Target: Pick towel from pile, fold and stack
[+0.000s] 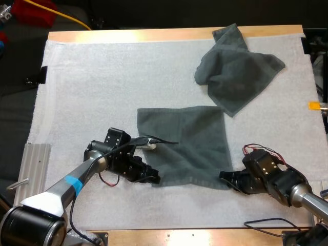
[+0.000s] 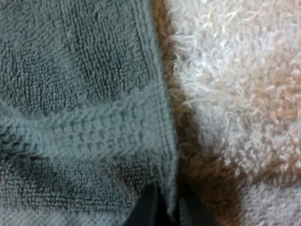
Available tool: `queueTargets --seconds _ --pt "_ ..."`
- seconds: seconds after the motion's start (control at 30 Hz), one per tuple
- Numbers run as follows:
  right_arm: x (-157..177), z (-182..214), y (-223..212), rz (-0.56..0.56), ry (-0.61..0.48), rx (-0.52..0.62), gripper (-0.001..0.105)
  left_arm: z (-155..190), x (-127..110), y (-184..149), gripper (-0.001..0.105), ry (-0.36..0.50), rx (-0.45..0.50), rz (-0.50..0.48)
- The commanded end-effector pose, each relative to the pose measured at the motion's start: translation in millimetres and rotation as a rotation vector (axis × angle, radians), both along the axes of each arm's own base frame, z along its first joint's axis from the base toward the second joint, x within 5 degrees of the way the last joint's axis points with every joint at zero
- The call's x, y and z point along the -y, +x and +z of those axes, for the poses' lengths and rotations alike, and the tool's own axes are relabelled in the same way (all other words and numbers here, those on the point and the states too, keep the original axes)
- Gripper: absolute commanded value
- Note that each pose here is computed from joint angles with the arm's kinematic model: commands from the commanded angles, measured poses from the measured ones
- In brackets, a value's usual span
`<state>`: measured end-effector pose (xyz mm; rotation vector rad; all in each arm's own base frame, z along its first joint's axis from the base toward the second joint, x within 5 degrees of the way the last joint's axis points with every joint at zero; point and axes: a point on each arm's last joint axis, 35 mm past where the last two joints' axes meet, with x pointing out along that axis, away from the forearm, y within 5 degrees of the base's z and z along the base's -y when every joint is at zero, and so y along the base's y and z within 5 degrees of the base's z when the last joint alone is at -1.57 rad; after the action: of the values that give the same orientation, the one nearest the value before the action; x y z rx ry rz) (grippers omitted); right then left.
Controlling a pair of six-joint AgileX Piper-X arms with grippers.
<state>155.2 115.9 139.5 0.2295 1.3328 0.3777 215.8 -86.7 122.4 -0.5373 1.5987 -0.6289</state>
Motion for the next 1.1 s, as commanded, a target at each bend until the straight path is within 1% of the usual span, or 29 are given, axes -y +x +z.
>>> queueTargets --seconds 0.0,0.03,0.17,0.27,0.37,0.43,0.53,0.6,0.77,0.83,0.9,1.0,1.07 --pt "2.7 -2.3 -3.1 0.007 -0.015 -0.022 0.001 -1.4 1.0 -1.6 0.001 0.008 -0.005 -0.015" --pt "2.7 -2.3 -3.1 0.007 -0.015 -0.022 0.001 -1.4 1.1 -1.6 0.0 0.008 -0.003 -0.017" --pt "2.4 -2.1 -2.8 0.011 -0.01 -0.019 0.001 3.4 0.6 -3.1 0.0 0.004 0.011 -0.026" --pt "0.4 -0.2 -0.6 0.044 0.007 0.011 0.001 14.0 -0.5 -5.4 0.0 0.011 0.047 -0.033" --pt "-3.3 10.0 4.4 0.078 0.028 0.054 0.001 28.6 -2.6 -9.0 0.0 0.037 0.098 -0.032" --pt "-6.0 22.3 8.9 0.098 0.036 0.104 0.001 41.2 -4.5 -13.4 0.0 0.048 0.141 -0.036" --pt "-7.5 40.0 12.8 0.106 0.016 0.14 0.001 60.2 -6.7 -19.3 0.0 0.047 0.191 -0.033" --pt "-8.3 50.7 14.2 0.128 0.001 0.144 0.001 70.3 -7.8 -23.1 0.0 0.042 0.21 -0.032" --pt "-14.0 68.1 14.3 0.166 -0.011 0.13 0.001 87.2 -9.7 -31.9 0.0 0.048 0.212 -0.033" --pt "-17.8 74.1 11.9 0.186 -0.024 0.119 0.001 93.4 -9.2 -35.2 0.0 0.072 0.219 -0.04" --pt "-20.9 78.6 8.0 0.204 -0.062 0.109 0.001 96.4 -7.8 -38.3 0.0 0.088 0.214 -0.053" --pt "-26.0 82.5 -1.6 0.251 -0.125 0.089 0.001 96.4 -3.0 -45.0 0.0 0.096 0.182 -0.093" --pt "-29.3 84.2 -6.9 0.279 -0.146 0.08 0.001 95.6 0.1 -49.6 0.0 0.111 0.16 -0.119"
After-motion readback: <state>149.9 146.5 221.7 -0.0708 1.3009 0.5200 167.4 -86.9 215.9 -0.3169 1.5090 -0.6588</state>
